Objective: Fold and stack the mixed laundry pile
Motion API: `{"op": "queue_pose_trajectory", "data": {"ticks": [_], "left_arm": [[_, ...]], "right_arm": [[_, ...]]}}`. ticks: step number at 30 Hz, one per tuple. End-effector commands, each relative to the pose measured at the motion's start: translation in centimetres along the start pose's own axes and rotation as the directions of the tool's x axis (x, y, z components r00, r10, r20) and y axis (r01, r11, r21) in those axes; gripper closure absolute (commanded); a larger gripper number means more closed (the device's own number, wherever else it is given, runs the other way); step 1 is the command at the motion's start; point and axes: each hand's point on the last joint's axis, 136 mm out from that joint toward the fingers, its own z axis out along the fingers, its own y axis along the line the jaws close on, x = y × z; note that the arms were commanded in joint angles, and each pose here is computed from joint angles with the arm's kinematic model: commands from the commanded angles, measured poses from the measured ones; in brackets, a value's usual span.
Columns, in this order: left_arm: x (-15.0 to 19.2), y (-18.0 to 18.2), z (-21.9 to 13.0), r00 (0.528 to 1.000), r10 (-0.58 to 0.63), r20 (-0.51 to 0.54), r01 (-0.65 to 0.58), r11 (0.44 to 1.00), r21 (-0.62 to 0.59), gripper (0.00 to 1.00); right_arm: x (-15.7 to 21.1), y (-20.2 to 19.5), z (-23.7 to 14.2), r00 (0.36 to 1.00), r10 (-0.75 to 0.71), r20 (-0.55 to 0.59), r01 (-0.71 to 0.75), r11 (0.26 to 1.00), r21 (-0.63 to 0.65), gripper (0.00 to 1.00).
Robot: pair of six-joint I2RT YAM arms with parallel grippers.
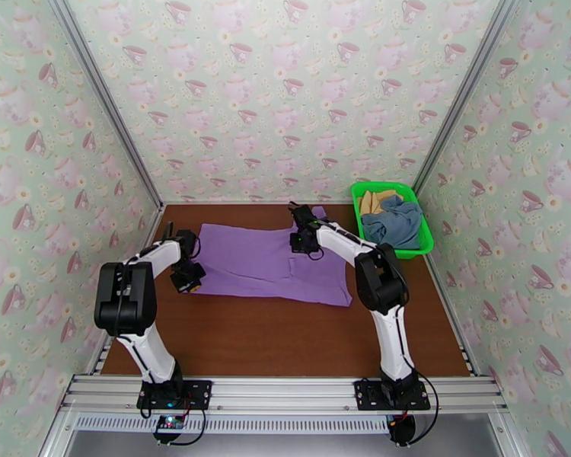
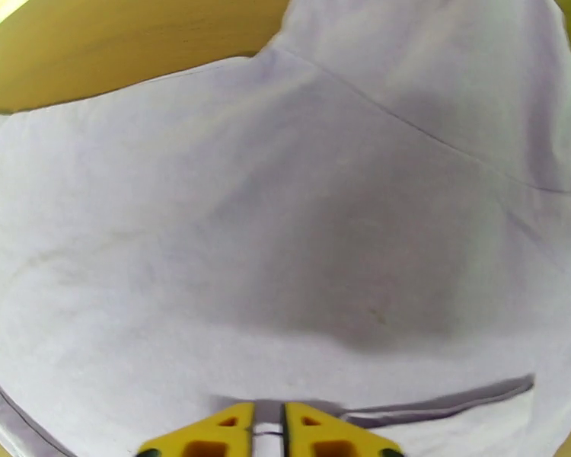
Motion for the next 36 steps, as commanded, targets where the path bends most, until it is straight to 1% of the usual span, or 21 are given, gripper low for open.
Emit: {"op": "queue_pose_trajectory", "data": {"ticks": [1, 3, 4, 6, 9, 12, 14, 18, 20, 22, 25, 31, 36], "left_arm": [[0.4, 0.7, -0.3, 1.000, 0.000, 0.012, 0.001, 1.000, -0.023, 1.00], [0.6, 0.7, 0.0, 1.000, -0.004, 0.004, 0.004, 1.000, -0.020, 1.00], [0.8, 0.7, 0.3, 1.000, -0.006, -0.005, 0.006, 1.000, -0.014, 1.00], [1.2, 0.6, 0.8, 1.000, -0.008, -0.019, 0.008, 1.000, -0.011, 1.00], [1.9, 0.9, 1.3, 0.999, -0.008, -0.033, 0.006, 0.999, -0.033, 1.00], [2.8, 1.2, 1.6, 0.999, 0.003, -0.047, -0.005, 0.999, -0.051, 1.00], [3.5, 1.4, 1.9, 0.998, 0.011, -0.055, -0.014, 0.998, -0.061, 1.00], [5.0, 1.9, 2.3, 0.997, 0.020, -0.074, -0.025, 0.997, -0.072, 1.00], [6.3, 2.7, 2.7, 0.996, 0.019, -0.091, -0.026, 0.996, -0.085, 1.00], [7.1, 3.1, 2.6, 0.996, 0.020, -0.089, -0.028, 0.996, -0.083, 1.00], [8.3, 3.5, 2.5, 0.996, 0.019, -0.089, -0.026, 0.997, -0.073, 1.00], [10.9, 4.5, 2.6, 0.997, 0.033, -0.075, -0.038, 0.997, -0.066, 1.00], [12.2, 4.8, 2.5, 0.997, 0.040, -0.069, -0.043, 0.998, -0.049, 1.00]], "right_arm": [[1.3, -2.4, -3.6, 1.000, 0.014, 0.024, -0.016, 0.997, 0.069, 0.65], [3.8, -4.3, -4.7, 0.999, 0.032, 0.013, -0.033, 0.993, 0.112, 0.63], [5.6, -5.4, -4.9, 0.999, 0.047, -0.006, -0.046, 0.991, 0.128, 0.63], [8.8, -7.1, -5.1, 0.996, 0.079, -0.038, -0.073, 0.986, 0.148, 0.66], [13.0, -9.0, -4.2, 0.988, 0.129, -0.087, -0.114, 0.981, 0.157, 0.71], [15.8, -9.8, -3.1, 0.975, 0.183, -0.126, -0.164, 0.975, 0.152, 0.75], [16.9, -10.4, -2.6, 0.967, 0.214, -0.138, -0.189, 0.967, 0.173, 0.79], [18.3, -10.9, -2.8, 0.947, 0.284, -0.150, -0.255, 0.949, 0.188, 0.81], [18.8, -11.1, -3.1, 0.933, 0.319, -0.165, -0.283, 0.936, 0.209, 0.86], [20.0, -11.5, -3.2, 0.905, 0.376, -0.198, -0.323, 0.911, 0.256, 0.89], [22.5, -11.9, -3.0, 0.867, 0.447, -0.219, -0.385, 0.881, 0.273, 0.90], [26.4, -12.8, -4.3, 0.805, 0.571, -0.160, -0.532, 0.815, 0.228, 0.89], [28.6, -13.4, -6.0, 0.743, 0.660, -0.113, -0.636, 0.748, 0.189, 0.89]]}}
